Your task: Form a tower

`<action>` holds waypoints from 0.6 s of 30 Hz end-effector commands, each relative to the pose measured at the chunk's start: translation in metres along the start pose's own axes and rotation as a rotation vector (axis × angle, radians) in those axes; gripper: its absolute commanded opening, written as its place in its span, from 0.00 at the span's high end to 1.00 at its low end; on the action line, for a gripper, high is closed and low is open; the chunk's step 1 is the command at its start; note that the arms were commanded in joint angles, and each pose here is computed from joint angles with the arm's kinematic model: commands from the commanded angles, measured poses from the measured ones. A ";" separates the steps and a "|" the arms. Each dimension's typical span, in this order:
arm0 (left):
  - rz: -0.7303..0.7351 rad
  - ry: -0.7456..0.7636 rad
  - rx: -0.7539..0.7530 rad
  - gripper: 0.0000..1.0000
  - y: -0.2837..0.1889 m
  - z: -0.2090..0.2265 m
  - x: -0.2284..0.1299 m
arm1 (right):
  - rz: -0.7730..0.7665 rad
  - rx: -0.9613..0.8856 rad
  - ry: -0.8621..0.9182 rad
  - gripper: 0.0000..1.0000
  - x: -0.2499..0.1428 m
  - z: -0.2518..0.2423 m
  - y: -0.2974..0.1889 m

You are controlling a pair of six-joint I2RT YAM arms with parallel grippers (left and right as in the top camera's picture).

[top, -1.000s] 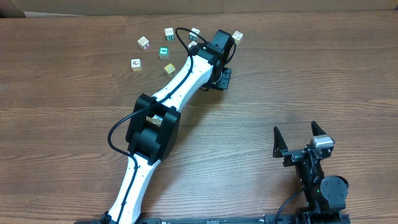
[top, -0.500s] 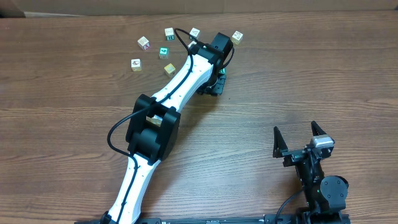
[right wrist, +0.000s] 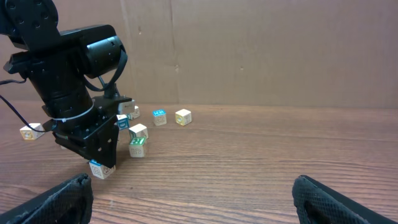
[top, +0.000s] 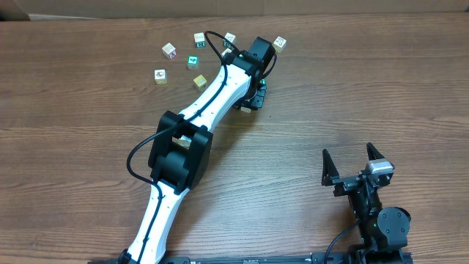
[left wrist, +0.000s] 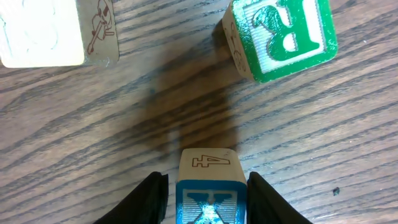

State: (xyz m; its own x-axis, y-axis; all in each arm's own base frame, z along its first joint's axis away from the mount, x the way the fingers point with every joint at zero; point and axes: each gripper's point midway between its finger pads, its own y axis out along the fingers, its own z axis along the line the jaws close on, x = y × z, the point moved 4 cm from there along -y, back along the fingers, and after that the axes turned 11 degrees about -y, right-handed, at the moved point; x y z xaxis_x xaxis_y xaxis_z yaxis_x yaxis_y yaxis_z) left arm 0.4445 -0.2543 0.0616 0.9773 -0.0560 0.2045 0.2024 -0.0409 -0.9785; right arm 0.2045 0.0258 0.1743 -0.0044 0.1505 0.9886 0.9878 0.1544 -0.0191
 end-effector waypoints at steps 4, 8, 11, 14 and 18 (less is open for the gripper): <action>0.006 0.020 0.021 0.64 0.006 0.000 -0.003 | 0.002 -0.003 -0.002 0.00 -0.003 0.001 0.000; 0.006 0.020 0.021 0.66 0.006 0.000 -0.003 | 0.002 -0.003 -0.002 0.00 -0.003 0.001 0.000; 0.005 0.020 0.021 0.67 0.006 0.000 -0.003 | 0.002 -0.003 -0.002 0.00 -0.003 0.001 0.000; 0.006 0.020 0.021 0.66 0.006 0.000 -0.003 | 0.002 -0.003 -0.002 0.00 -0.003 0.001 0.000; 0.006 0.019 0.021 0.56 0.006 0.000 -0.003 | 0.002 -0.003 -0.002 0.00 -0.003 0.001 0.000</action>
State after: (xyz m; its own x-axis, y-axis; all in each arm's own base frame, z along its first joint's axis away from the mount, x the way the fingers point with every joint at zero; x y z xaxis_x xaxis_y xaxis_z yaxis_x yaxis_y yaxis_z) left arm 0.4448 -0.2538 0.0616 0.9769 -0.0548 0.2065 0.2047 -0.0370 -0.9781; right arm 0.2045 0.0258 0.1742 -0.0041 0.1506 0.9886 0.9878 0.1548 -0.0195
